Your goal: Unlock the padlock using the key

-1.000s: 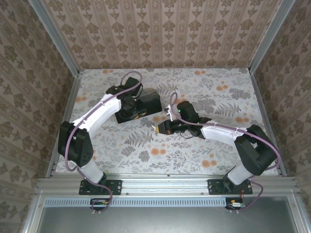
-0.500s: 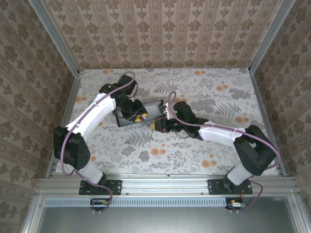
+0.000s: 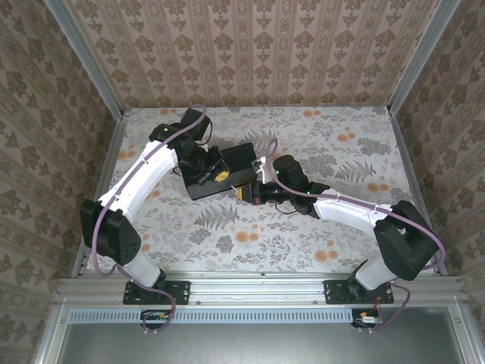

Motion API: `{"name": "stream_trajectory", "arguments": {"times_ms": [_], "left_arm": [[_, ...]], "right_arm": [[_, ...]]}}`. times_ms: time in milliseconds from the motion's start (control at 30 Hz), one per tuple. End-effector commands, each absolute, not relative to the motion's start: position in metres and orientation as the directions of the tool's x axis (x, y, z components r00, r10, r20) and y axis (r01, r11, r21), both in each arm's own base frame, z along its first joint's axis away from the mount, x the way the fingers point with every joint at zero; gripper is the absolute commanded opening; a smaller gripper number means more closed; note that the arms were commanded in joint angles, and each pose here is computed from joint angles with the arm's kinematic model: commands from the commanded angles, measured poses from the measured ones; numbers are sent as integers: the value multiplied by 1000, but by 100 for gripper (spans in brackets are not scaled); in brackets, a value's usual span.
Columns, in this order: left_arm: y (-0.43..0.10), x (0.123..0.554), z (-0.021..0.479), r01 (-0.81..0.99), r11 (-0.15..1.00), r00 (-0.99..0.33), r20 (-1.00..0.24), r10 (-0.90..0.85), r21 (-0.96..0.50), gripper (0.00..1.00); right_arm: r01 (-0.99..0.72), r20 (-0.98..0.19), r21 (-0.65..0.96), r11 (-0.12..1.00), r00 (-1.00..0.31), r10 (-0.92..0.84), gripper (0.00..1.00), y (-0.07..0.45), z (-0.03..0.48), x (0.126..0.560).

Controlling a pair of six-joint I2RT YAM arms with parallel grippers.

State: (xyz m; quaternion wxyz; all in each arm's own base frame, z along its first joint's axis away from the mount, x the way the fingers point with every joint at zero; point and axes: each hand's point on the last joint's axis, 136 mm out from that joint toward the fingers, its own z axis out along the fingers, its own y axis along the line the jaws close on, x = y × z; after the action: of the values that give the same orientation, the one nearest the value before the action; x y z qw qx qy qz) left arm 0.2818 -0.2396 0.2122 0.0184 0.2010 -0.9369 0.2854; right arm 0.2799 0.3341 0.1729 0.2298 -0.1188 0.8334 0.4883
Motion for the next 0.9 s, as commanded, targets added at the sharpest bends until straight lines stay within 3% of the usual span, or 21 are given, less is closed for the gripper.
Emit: {"name": "stream_trajectory", "arguments": {"times_ms": [0,267,367,433,533,600,867], "left_arm": [[-240,294,224,-348,754,-929,100,-355,-557,13],[-223,338,258,-86,825,-961,-171,-216,-558,23],[-227,348,272,58,834,-959,-263,-106,-548,30],[-221,358,275,167,869,-936,-352,-9,-466,38],[-196,385,263,262,932,-884,-449,127,-252,64],[-195,403,254,330,913,-856,-484,182,-240,74],[-194,437,227,618,765,-685,-601,411,-182,80]], "right_arm": [[-451,-520,748,486,-854,8,0,332,191,275],[-442,-514,733,517,-858,-4,0,316,191,284],[-454,-524,721,523,-852,-18,0,312,198,285],[-460,-528,716,525,-849,-23,0,311,202,286],[-462,-525,715,525,-851,-33,0,312,205,286],[-458,-516,719,523,-855,-39,0,314,207,286],[-443,-501,720,535,-864,-42,0,309,211,281]]}}
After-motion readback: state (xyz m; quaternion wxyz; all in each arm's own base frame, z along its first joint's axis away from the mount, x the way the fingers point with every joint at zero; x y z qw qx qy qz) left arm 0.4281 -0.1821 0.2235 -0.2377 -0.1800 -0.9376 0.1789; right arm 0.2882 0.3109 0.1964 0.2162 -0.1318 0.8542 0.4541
